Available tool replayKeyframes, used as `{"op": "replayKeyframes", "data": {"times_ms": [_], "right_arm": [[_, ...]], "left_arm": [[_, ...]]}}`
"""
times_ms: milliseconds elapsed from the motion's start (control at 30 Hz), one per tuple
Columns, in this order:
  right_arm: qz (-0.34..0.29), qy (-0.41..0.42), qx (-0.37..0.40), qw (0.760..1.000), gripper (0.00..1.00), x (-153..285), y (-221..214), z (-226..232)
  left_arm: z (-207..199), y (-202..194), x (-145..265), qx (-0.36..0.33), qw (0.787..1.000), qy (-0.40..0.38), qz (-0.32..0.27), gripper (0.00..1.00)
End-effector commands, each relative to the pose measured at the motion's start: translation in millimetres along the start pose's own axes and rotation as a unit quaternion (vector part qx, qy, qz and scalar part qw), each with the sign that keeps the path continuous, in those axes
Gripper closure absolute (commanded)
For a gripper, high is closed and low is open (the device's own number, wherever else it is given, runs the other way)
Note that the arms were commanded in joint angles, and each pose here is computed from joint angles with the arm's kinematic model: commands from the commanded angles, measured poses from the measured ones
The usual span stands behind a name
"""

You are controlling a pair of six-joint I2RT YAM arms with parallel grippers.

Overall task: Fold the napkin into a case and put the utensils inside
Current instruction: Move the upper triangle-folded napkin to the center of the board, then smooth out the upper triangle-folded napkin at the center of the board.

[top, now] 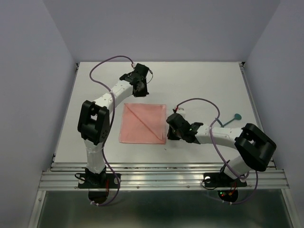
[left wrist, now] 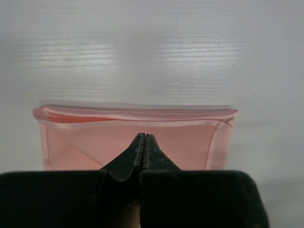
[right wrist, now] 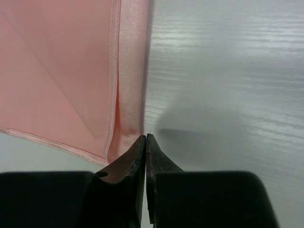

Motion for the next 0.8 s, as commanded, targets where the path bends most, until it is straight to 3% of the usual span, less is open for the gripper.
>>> {"op": "replayKeyframes", "data": {"times_ms": [0,167,500,767], "right_arm": [[-0.064,-0.06,-0.031,0.996,0.91,22.7,23.7,-25.9],[-0.088,-0.093,-0.094,0.987,0.89,31.5,53.6,-83.0],[-0.07,-0.076,-0.128,0.986,0.83,23.8,71.4,-112.7],[-0.065,-0.072,-0.123,0.988,0.76,23.1,70.8,-113.9]], "left_arm": [[-29.7,2.9,9.6,-0.009,1.0,-0.026,-0.006,0.87],[-61.0,-16.3,6.5,-0.036,0.999,-0.035,0.006,0.72],[-103.7,-46.9,-9.1,-0.069,0.997,-0.018,0.002,0.3],[-116.5,-68.9,-27.0,-0.097,0.993,0.051,-0.033,0.32]]}}
Point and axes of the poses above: each gripper's point midway between its finger pads, its own x axis back along the fingers, its own z axis along the line the jaws close on, y = z × x, the point moved 4 cm from there along x, back along the fingers, and after that the axes turned 11 degrees about x, right-handed, at the moved point
